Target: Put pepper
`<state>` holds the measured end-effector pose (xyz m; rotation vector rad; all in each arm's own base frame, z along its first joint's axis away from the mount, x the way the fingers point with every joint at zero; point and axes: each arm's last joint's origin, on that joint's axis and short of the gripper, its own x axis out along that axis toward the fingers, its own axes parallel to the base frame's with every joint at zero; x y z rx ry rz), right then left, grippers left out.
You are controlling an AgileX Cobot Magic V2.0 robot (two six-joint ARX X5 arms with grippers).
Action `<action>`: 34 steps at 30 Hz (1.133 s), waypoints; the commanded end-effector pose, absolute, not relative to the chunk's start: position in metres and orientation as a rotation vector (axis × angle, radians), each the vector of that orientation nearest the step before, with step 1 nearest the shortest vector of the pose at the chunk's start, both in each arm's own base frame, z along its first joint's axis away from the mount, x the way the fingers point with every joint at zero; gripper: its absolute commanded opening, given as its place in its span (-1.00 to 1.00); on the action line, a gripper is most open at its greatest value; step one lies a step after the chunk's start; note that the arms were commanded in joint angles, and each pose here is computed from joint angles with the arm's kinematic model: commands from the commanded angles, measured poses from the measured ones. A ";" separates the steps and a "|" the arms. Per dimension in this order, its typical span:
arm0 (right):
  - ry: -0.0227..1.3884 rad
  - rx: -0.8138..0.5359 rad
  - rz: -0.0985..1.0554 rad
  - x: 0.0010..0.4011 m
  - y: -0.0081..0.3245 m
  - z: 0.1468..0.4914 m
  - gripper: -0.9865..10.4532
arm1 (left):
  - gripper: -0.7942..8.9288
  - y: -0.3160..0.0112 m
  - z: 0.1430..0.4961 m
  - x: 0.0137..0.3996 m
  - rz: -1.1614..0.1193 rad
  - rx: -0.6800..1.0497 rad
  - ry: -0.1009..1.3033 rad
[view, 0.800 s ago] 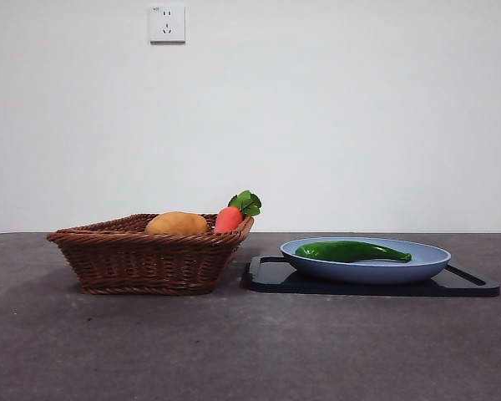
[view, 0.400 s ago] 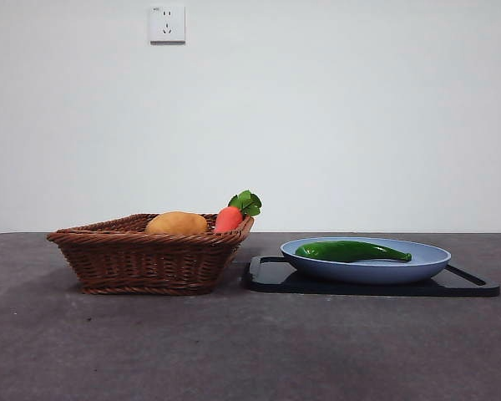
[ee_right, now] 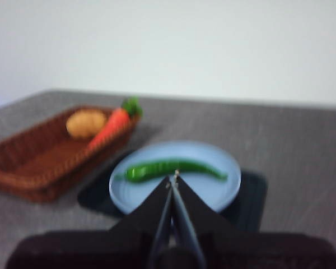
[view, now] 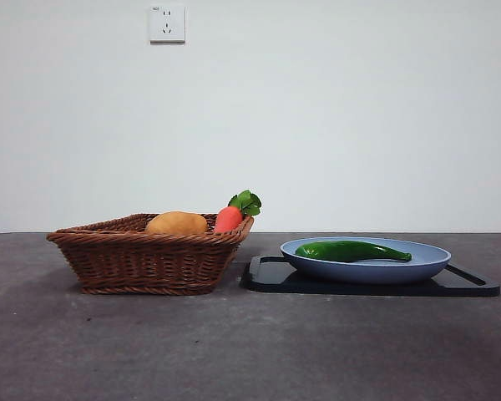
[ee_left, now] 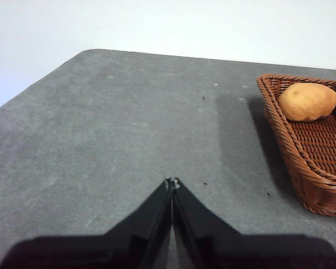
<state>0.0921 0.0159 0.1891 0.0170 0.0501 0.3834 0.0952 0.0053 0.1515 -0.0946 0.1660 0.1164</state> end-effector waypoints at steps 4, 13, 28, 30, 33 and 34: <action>0.083 0.060 0.383 0.094 0.016 0.166 -0.81 | -0.82 0.006 0.149 0.095 0.120 -0.101 0.172; 0.161 0.057 0.378 0.094 0.016 0.151 -0.81 | -0.82 0.006 0.149 0.095 0.120 -0.101 0.172; 0.162 0.083 0.379 0.094 0.016 0.151 -0.81 | -0.82 0.006 0.149 0.095 0.120 -0.101 0.172; 0.162 0.083 0.380 0.094 0.016 0.151 -0.81 | -0.82 0.006 0.149 0.095 0.120 -0.101 0.172; 0.162 0.083 0.379 0.094 0.016 0.151 -0.81 | -0.82 0.006 0.149 0.095 0.120 -0.101 0.172; 0.162 0.083 0.379 0.094 0.016 0.151 -0.81 | -0.82 0.006 0.149 0.095 0.120 -0.101 0.172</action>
